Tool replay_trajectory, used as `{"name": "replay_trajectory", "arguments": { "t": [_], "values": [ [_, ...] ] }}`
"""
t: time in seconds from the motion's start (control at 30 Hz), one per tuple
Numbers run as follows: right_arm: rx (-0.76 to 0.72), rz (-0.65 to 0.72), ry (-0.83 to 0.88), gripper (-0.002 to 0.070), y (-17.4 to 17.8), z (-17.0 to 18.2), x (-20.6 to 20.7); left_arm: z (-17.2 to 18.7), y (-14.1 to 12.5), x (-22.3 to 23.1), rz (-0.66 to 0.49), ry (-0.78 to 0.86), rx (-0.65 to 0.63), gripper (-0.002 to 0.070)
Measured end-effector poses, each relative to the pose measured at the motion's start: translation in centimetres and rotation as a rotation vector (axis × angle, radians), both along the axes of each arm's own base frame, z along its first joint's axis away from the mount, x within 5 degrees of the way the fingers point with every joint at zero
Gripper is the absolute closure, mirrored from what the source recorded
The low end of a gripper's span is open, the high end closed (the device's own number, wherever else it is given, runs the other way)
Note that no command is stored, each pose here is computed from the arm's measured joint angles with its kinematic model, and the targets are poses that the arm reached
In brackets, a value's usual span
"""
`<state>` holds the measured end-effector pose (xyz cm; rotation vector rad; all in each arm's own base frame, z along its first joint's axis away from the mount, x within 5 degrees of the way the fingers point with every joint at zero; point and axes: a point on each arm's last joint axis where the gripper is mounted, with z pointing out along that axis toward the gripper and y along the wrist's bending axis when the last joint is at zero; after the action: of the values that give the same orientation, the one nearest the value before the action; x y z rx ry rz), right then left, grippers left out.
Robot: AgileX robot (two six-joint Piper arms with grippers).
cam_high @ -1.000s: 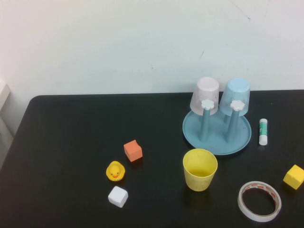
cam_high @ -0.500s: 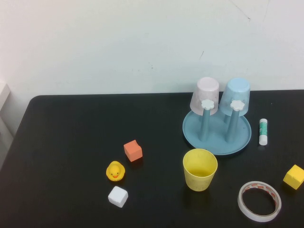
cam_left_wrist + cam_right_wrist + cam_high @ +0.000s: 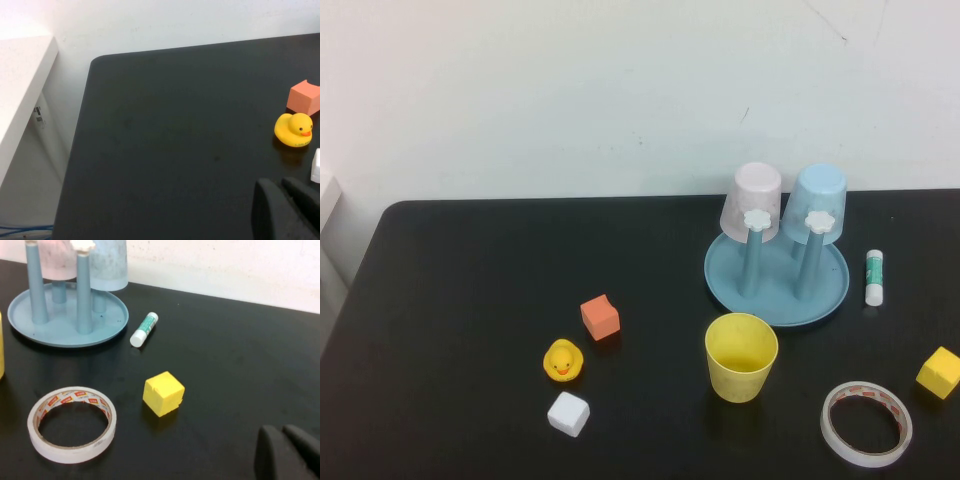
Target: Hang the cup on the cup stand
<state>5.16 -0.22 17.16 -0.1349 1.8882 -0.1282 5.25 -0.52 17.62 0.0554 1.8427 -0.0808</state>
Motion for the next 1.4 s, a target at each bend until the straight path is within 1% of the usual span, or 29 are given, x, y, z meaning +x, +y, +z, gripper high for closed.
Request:
{"name": "replay_trajectory", "arguments": {
  "t": [0.13,0.23,0.3,0.47,0.57,0.7,0.8,0.9,0.97,1.03,1.13,1.2,1.3,1.33,1.4],
  "values": [
    [-0.014,0.000,-0.014,0.0678,0.0,0.1,0.0,0.2,0.0,0.1,0.001,-0.021,0.000,0.0676],
    [-0.015,0.006,-0.084,0.0678,0.0,0.5,0.3,0.8,0.0,0.2,0.004,-0.098,-0.006,0.0676],
    [-0.017,0.015,-0.185,0.0678,0.1,1.4,0.4,1.7,0.1,0.3,0.008,-0.195,-0.013,0.0676],
    [-0.018,0.047,-0.571,0.0678,0.4,4.9,0.2,4.4,0.2,0.1,0.021,-0.489,-0.036,0.0676],
    [-0.018,0.063,-0.761,0.0678,0.6,6.5,-0.4,5.7,0.3,-0.3,0.027,-0.645,-0.048,0.0676],
    [-0.021,0.080,-0.934,0.0678,0.7,7.9,-1.2,6.8,0.3,-0.8,0.033,-0.774,-0.057,0.0676],
    [-0.021,0.082,-0.965,0.0678,0.7,8.1,-1.3,7.3,0.4,-1.1,0.037,-0.840,-0.063,0.0676],
    [-0.016,0.079,-0.961,0.0678,0.7,8.1,-1.3,7.5,0.4,-1.2,0.039,-0.867,-0.068,0.0676],
    [-0.005,0.067,-0.910,0.0678,0.6,8.7,-1.2,7.6,0.4,-1.0,0.036,-0.810,-0.055,0.0676],
    [-0.004,0.055,-0.831,0.0678,0.5,9.8,-1.2,9.1,0.3,-1.2,0.031,-0.749,-0.031,0.0676],
    [-0.003,0.037,-0.734,0.0678,0.3,12.2,-1.9,12.0,0.3,-2.1,0.022,-0.667,0.013,0.0676],
    [-0.001,0.027,-0.658,0.0678,0.2,14.1,-2.2,13.5,0.3,-2.5,0.013,-0.585,0.038,0.0676],
    [0.004,0.013,-0.484,0.0678,0.1,15.7,-1.6,15.3,0.2,-2.3,-0.001,-0.427,0.062,0.0676],
    [0.012,0.005,-0.318,0.0678,0.1,16.6,-0.6,15.5,0.1,-1.6,-0.012,-0.283,0.070,0.0676],
    [0.011,0.012,-0.176,0.0678,0.1,16.9,0.5,15.2,0.0,-0.9,-0.025,-0.184,0.058,0.0676]
  ]
}}
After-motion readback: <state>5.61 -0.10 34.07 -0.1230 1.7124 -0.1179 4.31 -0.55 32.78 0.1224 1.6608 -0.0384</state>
